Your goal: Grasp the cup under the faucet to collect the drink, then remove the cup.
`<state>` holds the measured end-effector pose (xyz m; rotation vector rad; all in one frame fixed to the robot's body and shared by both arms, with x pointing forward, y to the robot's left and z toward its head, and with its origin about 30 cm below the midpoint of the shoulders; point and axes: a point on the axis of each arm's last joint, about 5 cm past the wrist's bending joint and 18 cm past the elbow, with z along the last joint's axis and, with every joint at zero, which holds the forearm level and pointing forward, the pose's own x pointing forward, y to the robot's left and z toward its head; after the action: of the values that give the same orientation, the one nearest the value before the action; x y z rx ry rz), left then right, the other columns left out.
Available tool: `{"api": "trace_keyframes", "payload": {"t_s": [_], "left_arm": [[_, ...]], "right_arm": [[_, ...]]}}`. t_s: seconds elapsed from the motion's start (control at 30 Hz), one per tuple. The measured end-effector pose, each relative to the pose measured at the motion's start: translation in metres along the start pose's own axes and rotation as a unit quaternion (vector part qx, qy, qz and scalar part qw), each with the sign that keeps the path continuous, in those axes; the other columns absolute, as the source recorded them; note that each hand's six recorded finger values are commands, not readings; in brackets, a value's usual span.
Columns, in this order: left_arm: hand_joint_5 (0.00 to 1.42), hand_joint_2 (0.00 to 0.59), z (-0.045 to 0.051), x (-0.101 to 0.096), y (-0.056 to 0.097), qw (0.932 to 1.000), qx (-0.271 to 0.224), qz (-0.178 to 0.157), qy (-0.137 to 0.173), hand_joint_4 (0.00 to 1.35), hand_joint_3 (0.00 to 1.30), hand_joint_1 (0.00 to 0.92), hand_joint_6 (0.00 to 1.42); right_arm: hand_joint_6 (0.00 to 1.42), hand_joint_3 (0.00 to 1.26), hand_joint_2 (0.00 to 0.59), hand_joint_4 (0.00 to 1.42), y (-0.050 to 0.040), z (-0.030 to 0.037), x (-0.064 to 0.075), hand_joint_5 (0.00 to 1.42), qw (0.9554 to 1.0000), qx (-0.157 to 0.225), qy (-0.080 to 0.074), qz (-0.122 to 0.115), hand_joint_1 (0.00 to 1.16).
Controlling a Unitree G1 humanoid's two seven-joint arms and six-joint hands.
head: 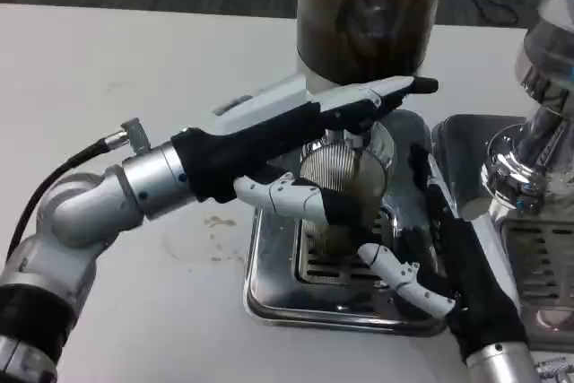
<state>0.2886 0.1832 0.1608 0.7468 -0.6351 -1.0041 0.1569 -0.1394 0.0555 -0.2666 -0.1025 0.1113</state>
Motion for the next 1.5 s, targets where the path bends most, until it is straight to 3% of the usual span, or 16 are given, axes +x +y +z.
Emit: {"api": "trace_keyframes", "payload": {"t_s": [0.4,0.6,0.83,1.5], "left_arm": [[0.04,0.068,-0.0002,-0.002,-0.001,1.0,-0.001,0.001,0.003,0.0,0.07,0.0,0.04],[0.04,0.068,-0.0003,-0.003,0.0,1.0,0.0,0.001,0.004,0.0,0.07,0.0,0.04],[0.04,0.065,-0.0005,-0.003,-0.001,1.0,-0.002,0.005,0.004,0.0,0.07,0.0,0.04],[0.1,0.077,-0.0076,-0.009,0.004,0.9936,-0.101,0.049,-0.003,0.0,0.12,0.0,0.09]], "right_arm": [[0.0,0.0,0.222,0.0,-0.0008,-0.0058,0.006,0.0,0.9998,0.016,0.009,-0.003,0.55],[0.0,0.0,0.226,0.0,-0.0013,-0.0047,0.011,0.0,0.9998,0.02,0.003,-0.002,0.55],[0.0,0.0,0.23,0.0,-0.001,-0.0065,0.012,0.0,0.9997,0.025,0.008,-0.001,0.54],[0.0,0.0,0.241,0.0,0.0039,-0.0073,0.013,0.0,0.9993,0.035,0.009,0.002,0.54]]}}
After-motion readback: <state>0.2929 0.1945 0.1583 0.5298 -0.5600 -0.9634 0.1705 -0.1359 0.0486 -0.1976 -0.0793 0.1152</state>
